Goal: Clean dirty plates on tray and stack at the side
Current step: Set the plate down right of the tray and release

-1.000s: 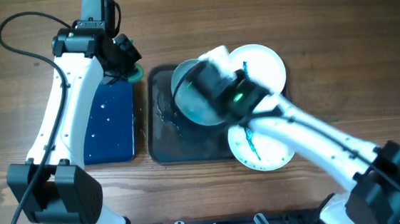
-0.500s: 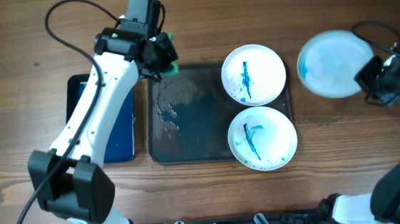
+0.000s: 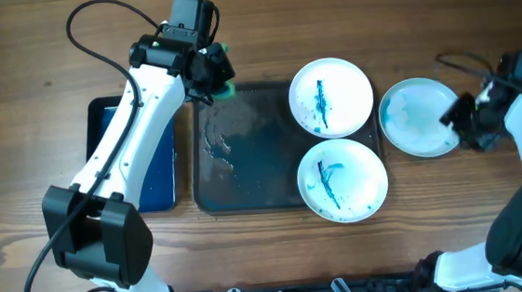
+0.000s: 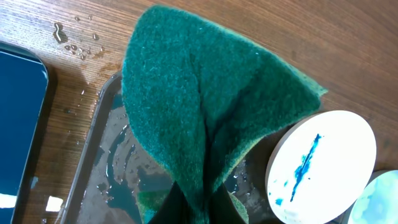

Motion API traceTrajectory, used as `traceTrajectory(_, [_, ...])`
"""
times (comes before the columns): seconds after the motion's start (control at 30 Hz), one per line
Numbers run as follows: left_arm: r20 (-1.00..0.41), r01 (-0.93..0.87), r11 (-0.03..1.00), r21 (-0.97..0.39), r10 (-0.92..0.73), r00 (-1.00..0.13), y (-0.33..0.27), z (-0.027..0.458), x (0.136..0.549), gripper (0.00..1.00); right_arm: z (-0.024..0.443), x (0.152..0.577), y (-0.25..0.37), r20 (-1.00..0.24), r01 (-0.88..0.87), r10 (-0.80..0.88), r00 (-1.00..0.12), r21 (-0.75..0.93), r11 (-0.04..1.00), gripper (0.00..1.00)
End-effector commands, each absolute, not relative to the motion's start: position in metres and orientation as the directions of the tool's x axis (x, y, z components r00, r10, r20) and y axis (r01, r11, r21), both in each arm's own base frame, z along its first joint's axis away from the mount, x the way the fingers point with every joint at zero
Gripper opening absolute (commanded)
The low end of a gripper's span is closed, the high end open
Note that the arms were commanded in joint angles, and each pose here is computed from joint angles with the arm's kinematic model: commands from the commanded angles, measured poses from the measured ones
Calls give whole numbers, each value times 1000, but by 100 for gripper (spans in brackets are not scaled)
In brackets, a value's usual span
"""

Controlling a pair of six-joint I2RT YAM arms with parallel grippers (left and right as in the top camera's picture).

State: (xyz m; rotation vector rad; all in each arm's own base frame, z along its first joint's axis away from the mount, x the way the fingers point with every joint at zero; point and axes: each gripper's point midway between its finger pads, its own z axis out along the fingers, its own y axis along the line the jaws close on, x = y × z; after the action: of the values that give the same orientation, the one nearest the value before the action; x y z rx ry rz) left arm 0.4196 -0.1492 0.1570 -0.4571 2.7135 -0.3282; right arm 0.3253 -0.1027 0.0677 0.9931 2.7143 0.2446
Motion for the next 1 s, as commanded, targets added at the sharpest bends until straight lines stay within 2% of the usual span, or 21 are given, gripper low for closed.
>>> traceTrajectory(0.0, [-328,-246,927,-285,-335,-883,-150,159,422,4,133,386,-35,-318,250,416,-852,451,857,54])
traceTrajectory(0.07, [-327,-246,926,-285,-336,-883,-150,159,422,4,152,412,-8,-424,152,301,-854,349,925,52])
traceTrajectory(0.13, [-327,-246,926,-285,-336,-883,-150,159,422,4,152,424,9,-450,107,228,-863,278,955,54])
traceTrajectory(0.23, [-327,-247,926,-285,-336,-883,-150,159,422,4,118,430,42,-367,35,132,-921,260,965,50])
traceTrajectory(0.27, [-327,-247,926,-284,-335,-884,-150,158,422,4,104,428,46,-330,39,126,-935,259,965,42])
traceTrajectory(0.33, [-327,-247,926,-284,-335,-884,-150,158,422,4,82,424,44,-270,69,135,-953,242,968,34])
traceTrajectory(0.73, [-325,-244,928,-281,-331,-886,-150,158,421,4,16,427,23,-195,14,30,-980,84,996,31])
traceTrajectory(0.97, [-323,-244,929,-278,-330,-887,-150,158,421,4,10,425,22,-180,15,30,-983,84,996,17])
